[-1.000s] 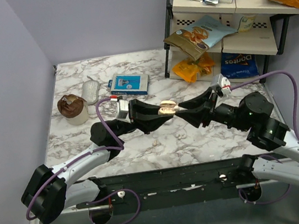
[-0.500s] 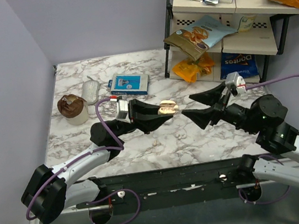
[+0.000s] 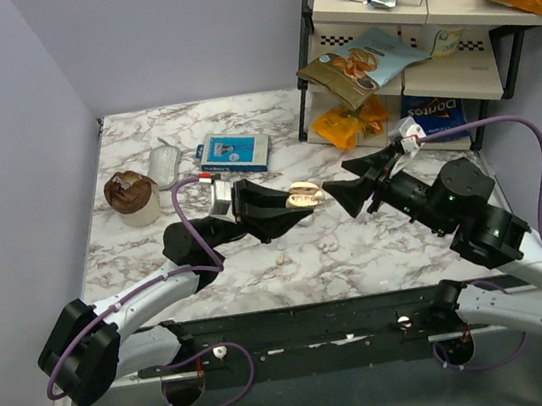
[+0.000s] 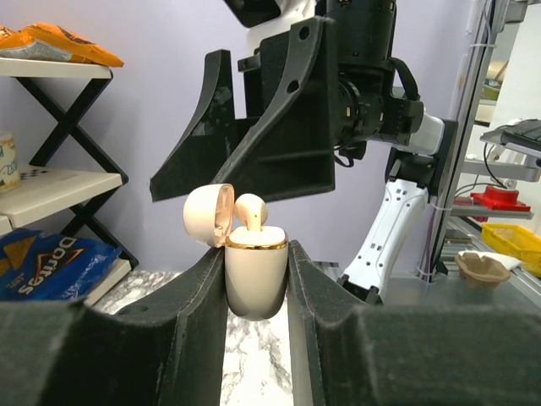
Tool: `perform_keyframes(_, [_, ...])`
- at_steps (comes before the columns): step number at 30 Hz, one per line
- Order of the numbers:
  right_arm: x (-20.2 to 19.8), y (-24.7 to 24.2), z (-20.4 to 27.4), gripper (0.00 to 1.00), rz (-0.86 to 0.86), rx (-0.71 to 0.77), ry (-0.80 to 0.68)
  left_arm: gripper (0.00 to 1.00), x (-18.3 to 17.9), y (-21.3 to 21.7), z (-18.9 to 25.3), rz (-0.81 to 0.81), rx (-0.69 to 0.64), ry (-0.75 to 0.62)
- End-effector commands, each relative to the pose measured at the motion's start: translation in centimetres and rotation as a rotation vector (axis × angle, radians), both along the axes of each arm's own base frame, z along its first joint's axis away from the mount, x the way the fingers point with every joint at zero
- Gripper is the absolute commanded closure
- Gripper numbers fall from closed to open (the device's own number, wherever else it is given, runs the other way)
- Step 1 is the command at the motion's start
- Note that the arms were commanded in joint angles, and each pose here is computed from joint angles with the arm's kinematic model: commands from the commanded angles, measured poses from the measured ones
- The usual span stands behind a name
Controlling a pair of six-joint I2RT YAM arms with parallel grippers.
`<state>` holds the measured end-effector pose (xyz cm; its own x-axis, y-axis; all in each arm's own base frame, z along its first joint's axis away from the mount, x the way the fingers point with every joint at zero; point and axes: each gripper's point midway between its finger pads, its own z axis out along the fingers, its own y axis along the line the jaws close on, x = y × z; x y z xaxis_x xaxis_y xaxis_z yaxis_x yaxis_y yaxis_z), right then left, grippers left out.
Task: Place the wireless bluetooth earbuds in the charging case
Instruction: Place the earbud in the charging case.
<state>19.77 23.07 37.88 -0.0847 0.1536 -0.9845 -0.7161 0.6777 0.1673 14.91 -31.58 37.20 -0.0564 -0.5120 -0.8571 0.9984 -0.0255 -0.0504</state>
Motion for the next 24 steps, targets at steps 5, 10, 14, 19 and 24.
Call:
perform_keyframes(5, [-0.6,0.1,-0.3,0.28,0.023,-0.013,0.018,1.0,-4.4,3.8,5.6,-0.01,-0.266,-0.285])
perform_keyframes(10, [-1.4,0.4,0.0,0.28,0.069,0.003,0.016,1.0,-4.1,3.7,5.6,-0.001,-0.269,-0.282])
perform_keyframes(14, [-1.5,0.6,-0.2,0.29,0.082,-0.004,0.027,1.0,-4.0,3.7,5.6,0.003,-0.268,-0.282])
perform_keyframes(19, [-2.1,1.1,-0.4,0.29,0.126,-0.011,0.035,1.0,-3.9,3.6,5.6,0.007,-0.269,-0.281])
perform_keyframes(24, [-2.5,1.4,-0.6,0.29,0.153,-0.009,0.045,1.0,-3.8,3.6,5.6,0.013,-0.27,-0.282])
